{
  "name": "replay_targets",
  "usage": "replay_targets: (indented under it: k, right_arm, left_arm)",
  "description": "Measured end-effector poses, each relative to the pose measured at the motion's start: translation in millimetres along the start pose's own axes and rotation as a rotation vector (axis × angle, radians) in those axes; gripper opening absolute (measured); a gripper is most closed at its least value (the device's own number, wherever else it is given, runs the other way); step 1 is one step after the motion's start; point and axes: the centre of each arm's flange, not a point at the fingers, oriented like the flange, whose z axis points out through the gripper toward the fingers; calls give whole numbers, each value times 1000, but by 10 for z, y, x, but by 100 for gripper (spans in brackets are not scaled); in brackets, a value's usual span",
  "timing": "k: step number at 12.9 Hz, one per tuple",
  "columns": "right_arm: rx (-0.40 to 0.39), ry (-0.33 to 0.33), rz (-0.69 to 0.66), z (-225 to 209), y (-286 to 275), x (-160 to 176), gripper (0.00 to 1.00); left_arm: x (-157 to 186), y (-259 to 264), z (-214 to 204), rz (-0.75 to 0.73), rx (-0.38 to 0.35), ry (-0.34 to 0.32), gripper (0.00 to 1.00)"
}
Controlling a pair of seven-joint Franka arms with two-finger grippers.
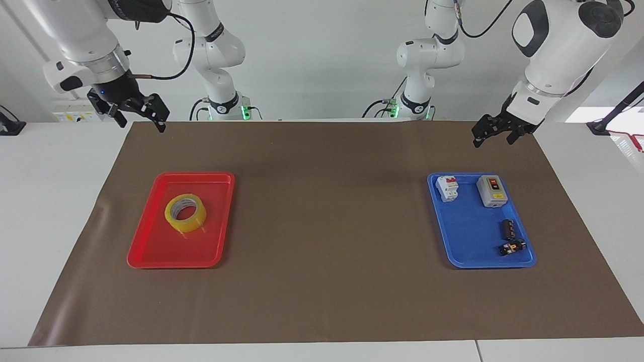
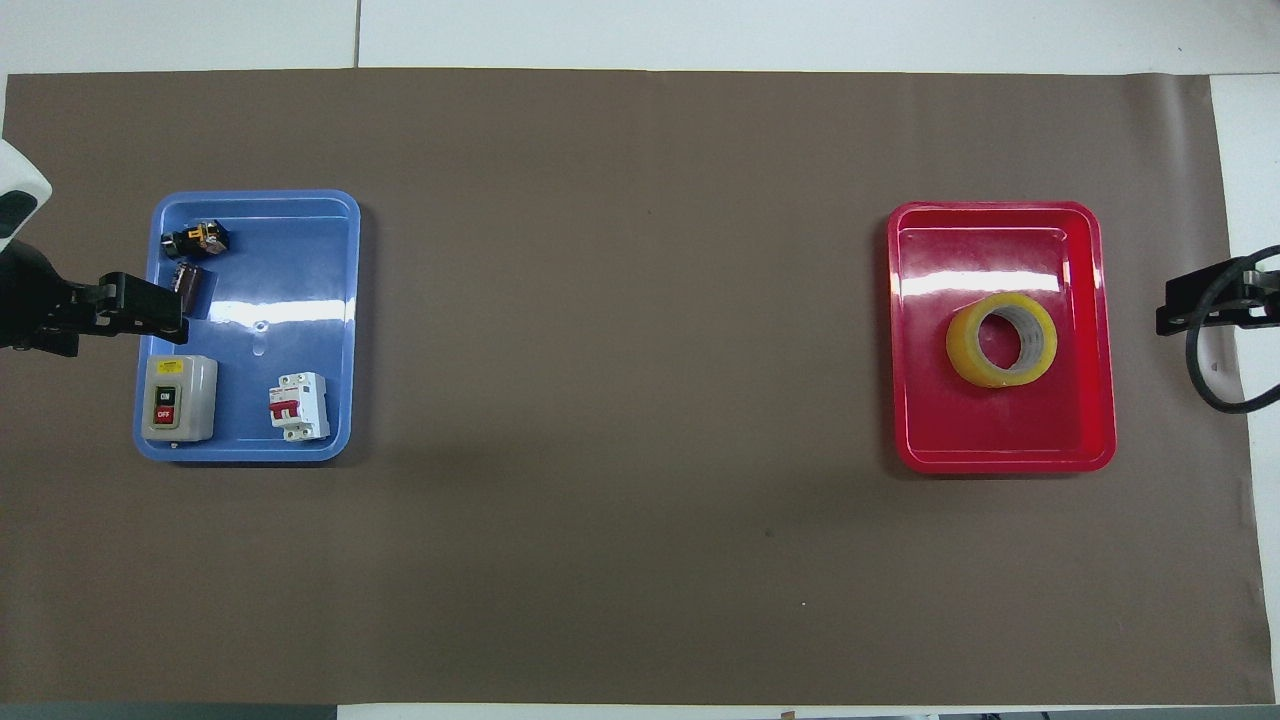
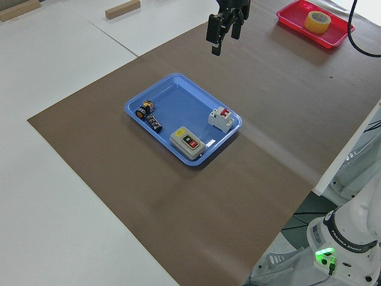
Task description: Place and move tape with both arms
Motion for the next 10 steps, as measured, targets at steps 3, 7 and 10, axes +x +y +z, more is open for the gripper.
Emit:
replay_targets:
  k: [3,7,10]
  right_arm:
    - [0,0,1,0,7,1,100]
    - [0,0,13,2,67,7,100]
    - [-5,1,3,-2,-2,-2,100]
  left_arm:
    - [0,0,0,0,0,0,100]
    - [0,0,0,0,0,0,100]
    - [0,0,0,0,0,0,100]
